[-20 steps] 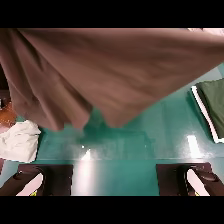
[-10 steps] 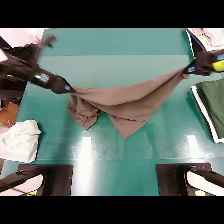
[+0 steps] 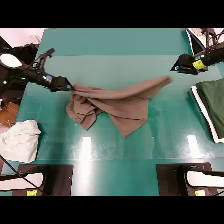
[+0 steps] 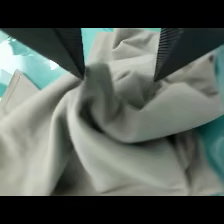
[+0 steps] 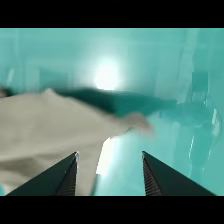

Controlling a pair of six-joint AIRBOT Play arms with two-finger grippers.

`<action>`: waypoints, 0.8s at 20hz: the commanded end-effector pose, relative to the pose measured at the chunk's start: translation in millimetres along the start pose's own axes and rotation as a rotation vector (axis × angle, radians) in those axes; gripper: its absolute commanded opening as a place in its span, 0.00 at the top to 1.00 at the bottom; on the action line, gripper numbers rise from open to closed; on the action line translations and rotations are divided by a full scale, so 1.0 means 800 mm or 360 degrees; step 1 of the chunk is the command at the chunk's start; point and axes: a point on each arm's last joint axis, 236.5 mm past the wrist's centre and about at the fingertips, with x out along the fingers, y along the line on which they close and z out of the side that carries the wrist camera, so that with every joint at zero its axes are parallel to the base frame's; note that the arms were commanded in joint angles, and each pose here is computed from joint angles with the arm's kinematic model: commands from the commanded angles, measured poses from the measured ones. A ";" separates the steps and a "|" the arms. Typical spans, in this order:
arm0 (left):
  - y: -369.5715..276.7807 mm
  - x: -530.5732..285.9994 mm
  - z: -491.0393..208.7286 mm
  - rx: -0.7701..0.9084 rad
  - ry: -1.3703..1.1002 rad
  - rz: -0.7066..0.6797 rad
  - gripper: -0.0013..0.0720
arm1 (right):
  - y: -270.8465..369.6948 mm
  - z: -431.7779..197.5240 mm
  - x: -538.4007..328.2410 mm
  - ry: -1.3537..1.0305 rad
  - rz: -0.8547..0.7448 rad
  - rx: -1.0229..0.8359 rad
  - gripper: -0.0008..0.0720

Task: Fold the shirts.

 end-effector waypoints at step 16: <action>0.046 -0.051 -0.056 -0.0189 -0.0027 0.0070 0.28 | -0.010 0.020 -0.070 -0.0247 -0.0040 0.0015 0.40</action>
